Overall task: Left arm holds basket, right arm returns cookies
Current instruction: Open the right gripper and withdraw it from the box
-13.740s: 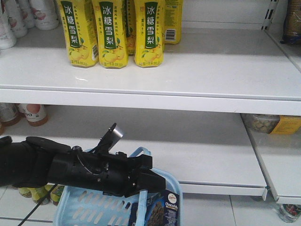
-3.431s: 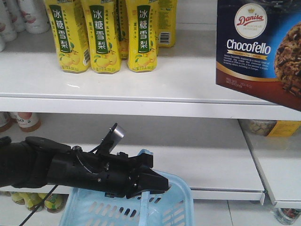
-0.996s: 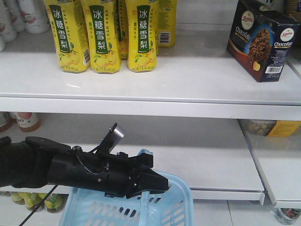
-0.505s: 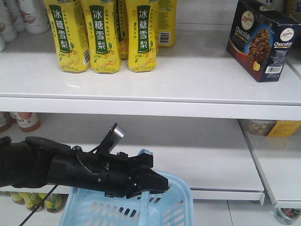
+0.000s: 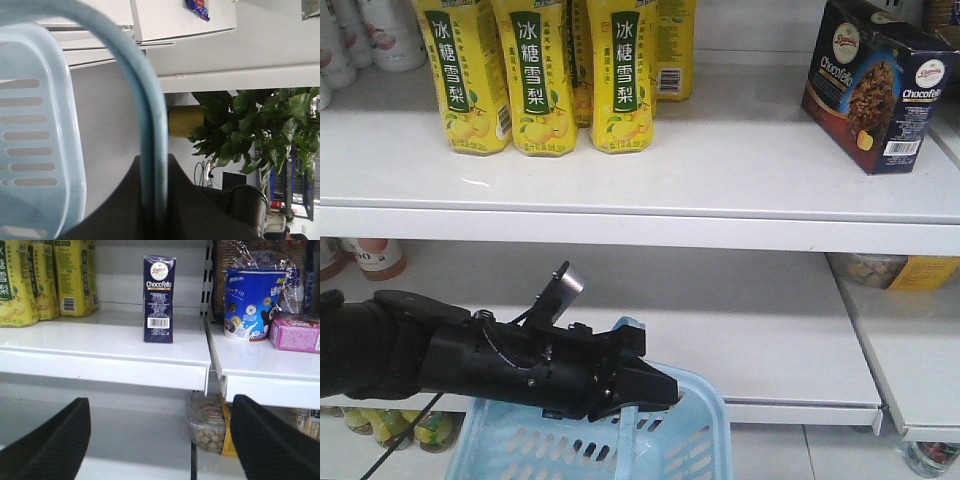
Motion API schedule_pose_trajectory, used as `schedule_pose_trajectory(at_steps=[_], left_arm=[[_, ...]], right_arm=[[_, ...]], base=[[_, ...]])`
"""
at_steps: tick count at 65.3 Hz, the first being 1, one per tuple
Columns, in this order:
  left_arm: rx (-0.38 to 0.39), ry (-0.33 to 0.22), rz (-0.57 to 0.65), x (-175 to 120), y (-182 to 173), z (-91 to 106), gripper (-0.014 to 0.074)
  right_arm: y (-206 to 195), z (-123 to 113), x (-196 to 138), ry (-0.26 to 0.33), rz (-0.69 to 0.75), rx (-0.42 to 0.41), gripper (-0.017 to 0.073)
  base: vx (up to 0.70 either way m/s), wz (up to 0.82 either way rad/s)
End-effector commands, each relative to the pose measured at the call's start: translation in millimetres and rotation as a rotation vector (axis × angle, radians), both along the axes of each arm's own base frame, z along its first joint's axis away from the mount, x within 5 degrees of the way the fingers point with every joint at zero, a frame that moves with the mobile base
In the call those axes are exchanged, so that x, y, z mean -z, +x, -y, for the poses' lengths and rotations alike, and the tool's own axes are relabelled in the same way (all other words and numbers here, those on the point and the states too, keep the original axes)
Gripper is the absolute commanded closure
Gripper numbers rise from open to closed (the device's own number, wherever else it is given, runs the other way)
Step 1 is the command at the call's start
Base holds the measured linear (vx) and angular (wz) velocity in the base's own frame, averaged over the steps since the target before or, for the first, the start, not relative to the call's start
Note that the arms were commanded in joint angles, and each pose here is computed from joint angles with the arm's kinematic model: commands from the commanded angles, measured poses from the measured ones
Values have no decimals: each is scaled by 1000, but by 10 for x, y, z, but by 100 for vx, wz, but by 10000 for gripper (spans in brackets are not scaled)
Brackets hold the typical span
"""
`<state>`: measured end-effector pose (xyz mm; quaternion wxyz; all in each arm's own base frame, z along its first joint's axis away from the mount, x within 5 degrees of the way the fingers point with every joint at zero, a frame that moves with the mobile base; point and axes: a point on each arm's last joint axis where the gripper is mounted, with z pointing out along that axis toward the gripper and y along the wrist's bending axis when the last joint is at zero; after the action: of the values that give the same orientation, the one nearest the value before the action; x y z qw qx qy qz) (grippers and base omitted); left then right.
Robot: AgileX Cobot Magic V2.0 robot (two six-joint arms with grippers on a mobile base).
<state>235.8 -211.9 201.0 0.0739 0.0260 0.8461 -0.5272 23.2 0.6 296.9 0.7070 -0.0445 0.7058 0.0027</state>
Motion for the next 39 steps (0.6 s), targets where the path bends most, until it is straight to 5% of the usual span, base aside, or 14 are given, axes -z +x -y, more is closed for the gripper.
schedule_pose_trajectory(at_steps=[1, 12, 27, 39], left_arm=[[0, -73, 70, -224, 20, 20, 600], [0, -73, 70, -224, 20, 20, 600], [-1, -73, 70, -224, 21, 20, 600], [0, -74, 70, -224, 20, 20, 600]], right_arm=[[-13, 6, 51, -14, 49, 10, -1], [77, 5, 185, -60, 13, 16, -1], [87, -26, 182, 46, 35, -18, -1], [87, -27, 182, 48, 35, -19, -1]], base=[[0, 0], [0, 0], [0, 0], [0, 0]])
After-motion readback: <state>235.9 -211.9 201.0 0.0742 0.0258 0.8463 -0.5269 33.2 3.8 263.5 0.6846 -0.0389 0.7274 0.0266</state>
